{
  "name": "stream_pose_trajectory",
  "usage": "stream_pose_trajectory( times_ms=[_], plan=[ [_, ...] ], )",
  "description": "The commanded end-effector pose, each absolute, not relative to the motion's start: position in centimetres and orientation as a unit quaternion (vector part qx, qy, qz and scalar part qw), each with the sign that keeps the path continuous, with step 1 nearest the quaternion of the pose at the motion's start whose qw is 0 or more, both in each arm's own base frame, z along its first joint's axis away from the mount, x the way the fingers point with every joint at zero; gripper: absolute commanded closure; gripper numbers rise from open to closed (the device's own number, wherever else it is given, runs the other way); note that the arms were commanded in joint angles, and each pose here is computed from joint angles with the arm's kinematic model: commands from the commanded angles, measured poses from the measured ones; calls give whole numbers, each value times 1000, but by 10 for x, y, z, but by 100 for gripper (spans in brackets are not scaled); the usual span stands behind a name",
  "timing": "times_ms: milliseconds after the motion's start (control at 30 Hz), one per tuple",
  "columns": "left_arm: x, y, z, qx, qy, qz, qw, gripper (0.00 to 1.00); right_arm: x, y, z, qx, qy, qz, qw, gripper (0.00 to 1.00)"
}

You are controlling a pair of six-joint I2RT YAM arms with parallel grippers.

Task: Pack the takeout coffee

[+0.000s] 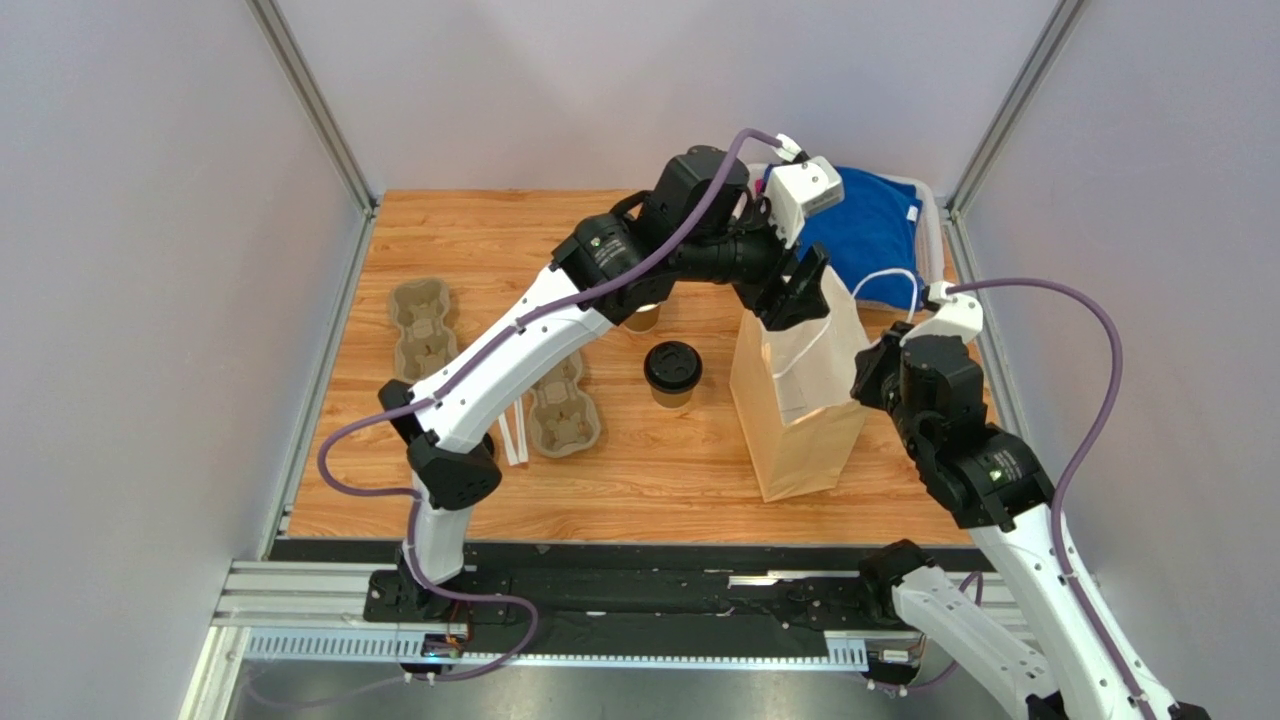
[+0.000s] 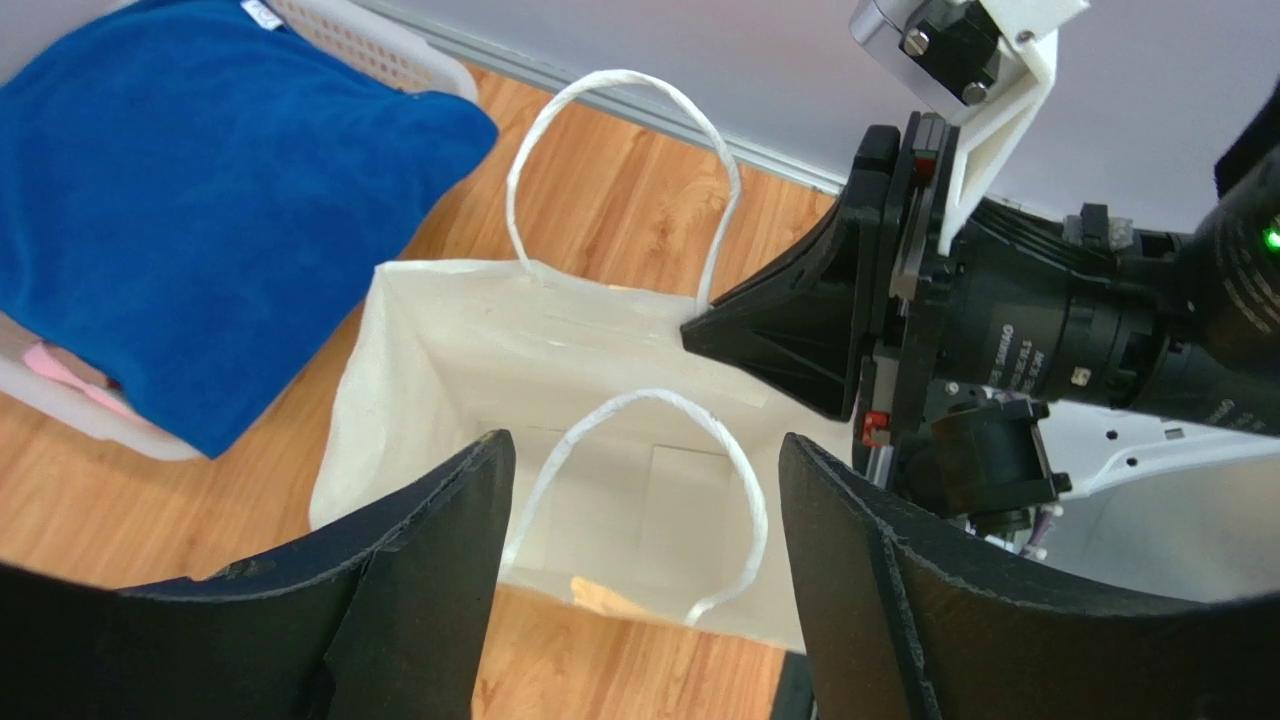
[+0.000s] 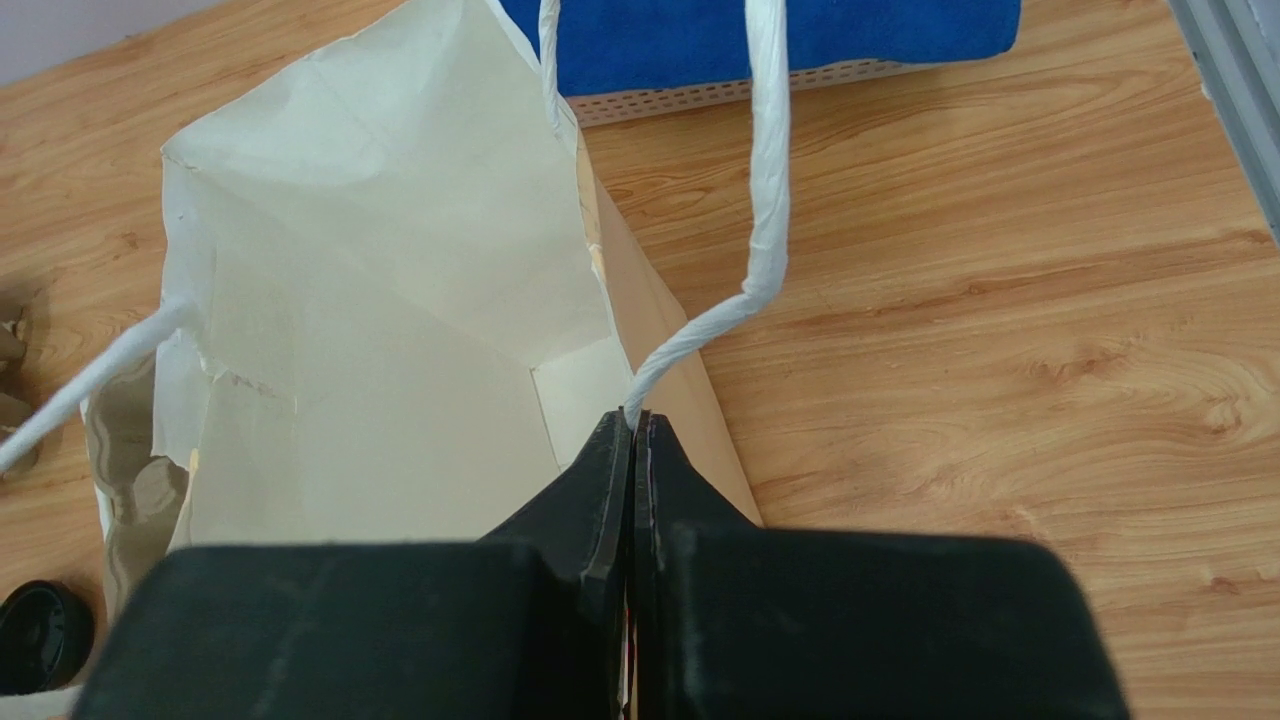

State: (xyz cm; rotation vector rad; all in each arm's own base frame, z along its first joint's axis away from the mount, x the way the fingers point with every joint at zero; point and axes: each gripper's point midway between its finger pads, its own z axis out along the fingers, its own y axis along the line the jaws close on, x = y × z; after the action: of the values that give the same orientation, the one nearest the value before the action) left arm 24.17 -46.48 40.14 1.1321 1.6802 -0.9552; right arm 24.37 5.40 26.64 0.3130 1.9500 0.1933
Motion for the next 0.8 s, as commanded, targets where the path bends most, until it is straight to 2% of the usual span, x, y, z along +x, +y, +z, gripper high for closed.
stream_pose_trajectory(
  times_ms=[0, 300, 367, 400, 467, 500, 567, 700, 767],
  plan=[
    [237, -480, 406, 451, 665, -414, 428, 29, 246, 57, 265, 146, 818, 82, 551, 100],
    [236, -489, 383, 462, 677, -408, 403, 37, 247, 57, 259, 150, 821, 79, 545, 100],
    [237, -487, 381, 460, 680, -402, 406, 49, 246, 58, 259, 149, 822, 81, 543, 100],
    [241, -486, 379, 457, 685, -394, 409, 67, 246, 58, 258, 149, 823, 81, 543, 100],
    [243, -483, 383, 454, 684, -388, 419, 79, 245, 58, 255, 150, 825, 80, 539, 100],
    [245, -481, 384, 453, 685, -384, 423, 88, 244, 57, 256, 151, 824, 81, 540, 100],
    [246, -474, 388, 450, 688, -378, 426, 99, 243, 58, 253, 148, 827, 80, 536, 100],
    [246, -450, 390, 438, 701, -374, 420, 100, 240, 55, 255, 146, 828, 74, 536, 99],
    [247, -431, 389, 425, 712, -375, 415, 100, 238, 52, 257, 142, 828, 67, 538, 90]
  ],
)
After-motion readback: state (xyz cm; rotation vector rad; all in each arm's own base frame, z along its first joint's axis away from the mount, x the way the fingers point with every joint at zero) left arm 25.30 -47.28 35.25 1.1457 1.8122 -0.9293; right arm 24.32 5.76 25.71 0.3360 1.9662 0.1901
